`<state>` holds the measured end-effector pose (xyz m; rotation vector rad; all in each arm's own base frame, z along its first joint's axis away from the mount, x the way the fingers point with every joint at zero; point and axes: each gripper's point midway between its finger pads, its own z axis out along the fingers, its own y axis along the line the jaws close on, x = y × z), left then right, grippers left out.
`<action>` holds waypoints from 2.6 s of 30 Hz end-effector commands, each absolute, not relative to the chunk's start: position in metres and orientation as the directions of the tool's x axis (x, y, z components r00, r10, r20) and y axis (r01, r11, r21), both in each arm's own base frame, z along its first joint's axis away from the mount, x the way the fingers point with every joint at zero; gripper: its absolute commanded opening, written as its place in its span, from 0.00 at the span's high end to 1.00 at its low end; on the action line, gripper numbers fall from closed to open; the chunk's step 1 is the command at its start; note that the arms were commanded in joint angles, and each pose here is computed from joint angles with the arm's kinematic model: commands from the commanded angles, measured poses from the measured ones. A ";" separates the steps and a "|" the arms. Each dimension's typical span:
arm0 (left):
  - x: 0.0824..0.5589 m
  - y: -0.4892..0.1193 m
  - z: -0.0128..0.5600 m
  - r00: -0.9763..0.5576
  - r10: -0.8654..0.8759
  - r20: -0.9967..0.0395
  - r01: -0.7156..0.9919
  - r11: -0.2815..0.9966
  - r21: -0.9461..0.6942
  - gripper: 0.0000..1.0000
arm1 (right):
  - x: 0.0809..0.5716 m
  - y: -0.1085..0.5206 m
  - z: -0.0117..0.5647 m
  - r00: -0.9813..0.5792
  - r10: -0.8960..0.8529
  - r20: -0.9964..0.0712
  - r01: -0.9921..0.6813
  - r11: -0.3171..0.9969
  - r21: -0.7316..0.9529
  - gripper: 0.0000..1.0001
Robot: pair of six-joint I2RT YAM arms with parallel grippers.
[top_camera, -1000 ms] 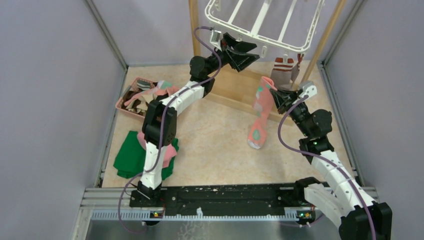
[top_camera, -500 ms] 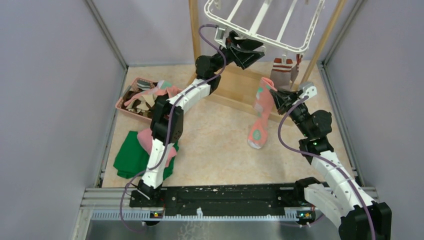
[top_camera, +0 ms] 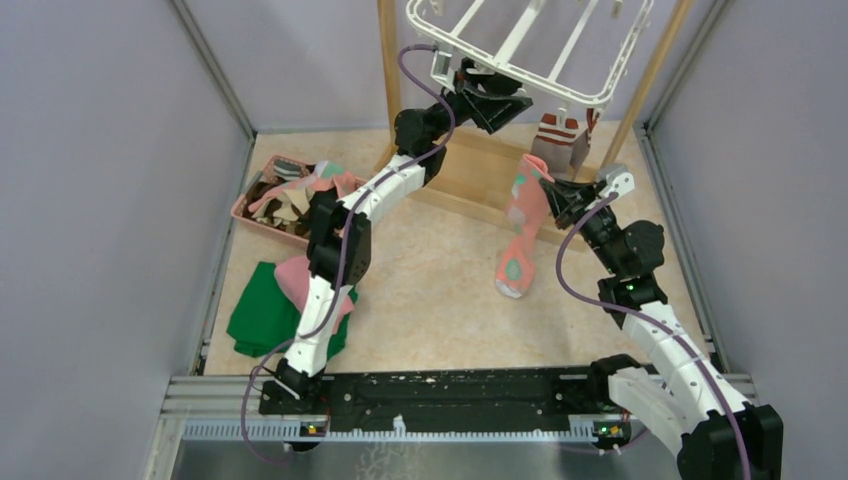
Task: Clip the socks to the hanger
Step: Open the clamp at the hanger.
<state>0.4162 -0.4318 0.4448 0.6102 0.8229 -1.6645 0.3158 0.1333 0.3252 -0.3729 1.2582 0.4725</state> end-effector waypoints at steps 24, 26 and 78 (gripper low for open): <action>0.395 -0.421 0.477 -0.286 -0.660 -0.695 0.957 -0.237 -0.169 0.32 | 0.313 0.132 0.341 0.283 0.159 -0.946 -0.541 0.841 -0.020 1.00; 0.393 -0.420 0.479 -0.287 -0.663 -0.691 0.956 -0.241 -0.165 0.32 | 0.313 0.132 0.341 0.283 0.160 -0.946 -0.542 0.840 -0.020 1.00; 0.387 -0.414 0.481 -0.335 -0.684 -0.647 0.940 -0.294 -0.175 0.98 | 0.344 0.170 0.405 0.260 0.266 -0.928 -0.692 0.722 0.013 1.00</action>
